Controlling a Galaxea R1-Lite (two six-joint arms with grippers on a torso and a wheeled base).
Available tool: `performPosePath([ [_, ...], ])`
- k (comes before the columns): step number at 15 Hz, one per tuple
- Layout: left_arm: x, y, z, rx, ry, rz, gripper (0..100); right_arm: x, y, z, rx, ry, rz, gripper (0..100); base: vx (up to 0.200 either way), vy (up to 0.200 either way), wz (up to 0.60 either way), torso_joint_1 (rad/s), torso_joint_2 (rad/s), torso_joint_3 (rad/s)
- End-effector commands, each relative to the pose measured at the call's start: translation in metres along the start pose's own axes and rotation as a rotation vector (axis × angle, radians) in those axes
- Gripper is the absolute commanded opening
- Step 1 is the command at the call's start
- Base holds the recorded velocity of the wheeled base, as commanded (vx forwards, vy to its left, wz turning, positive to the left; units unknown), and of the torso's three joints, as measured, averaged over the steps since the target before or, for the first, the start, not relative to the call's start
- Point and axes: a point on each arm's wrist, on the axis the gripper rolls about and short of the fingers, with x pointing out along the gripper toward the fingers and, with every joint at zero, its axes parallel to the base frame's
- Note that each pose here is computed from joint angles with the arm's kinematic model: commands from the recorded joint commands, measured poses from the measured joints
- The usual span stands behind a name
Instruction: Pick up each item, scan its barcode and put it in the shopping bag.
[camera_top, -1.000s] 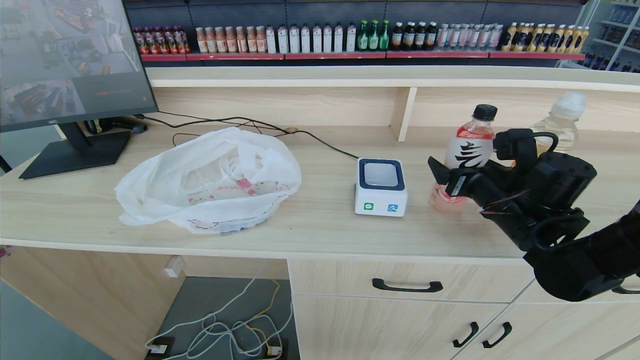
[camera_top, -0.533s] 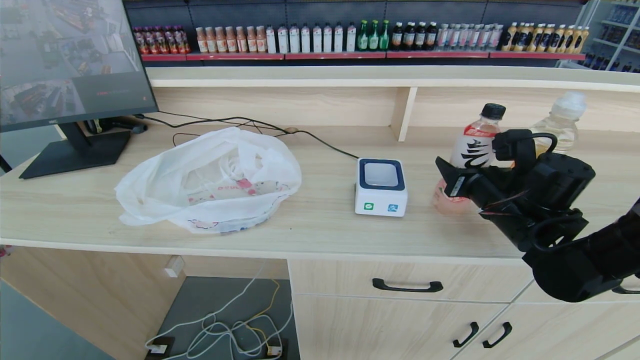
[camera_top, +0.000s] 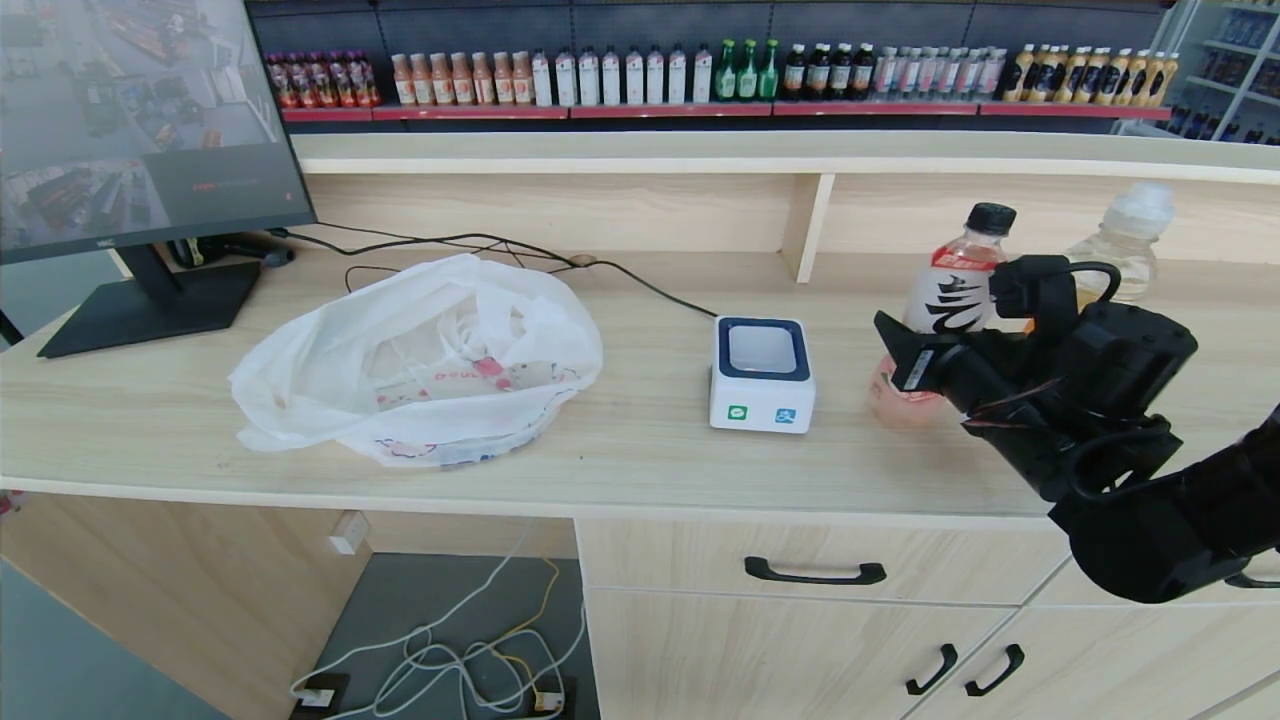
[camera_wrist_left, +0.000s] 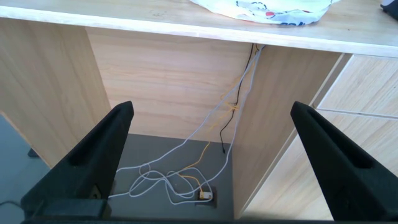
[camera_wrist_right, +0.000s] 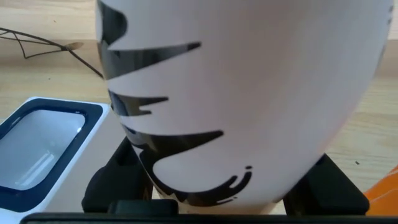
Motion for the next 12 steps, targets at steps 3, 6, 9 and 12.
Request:
performPosePath([
  [3, 0.000, 0.000, 0.000, -0.001, 0.000, 0.000, 100, -0.014, 0.003, 0.018, 0.007, -0.039, 0.015, 0, 0.000, 0.000, 0.00, 0.000, 0.00, 0.000],
  [6, 0.000, 0.000, 0.000, -0.001, 0.000, 0.000, 100, -0.039, 0.013, 0.030, 0.015, -0.051, 0.060, 0, 0.000, 0.000, 0.00, 0.000, 0.00, 0.000],
  [9, 0.000, 0.000, 0.000, -0.001, 0.000, 0.000, 100, -0.078, 0.019, 0.042, 0.032, -0.053, 0.111, 0, 0.000, 0.000, 0.00, 0.000, 0.00, 0.000],
  [12, 0.000, 0.000, 0.000, -0.001, 0.000, 0.000, 100, -0.122, 0.010, 0.045, 0.029, -0.035, 0.127, 0, 0.000, 0.000, 0.00, 0.000, 0.00, 0.000],
])
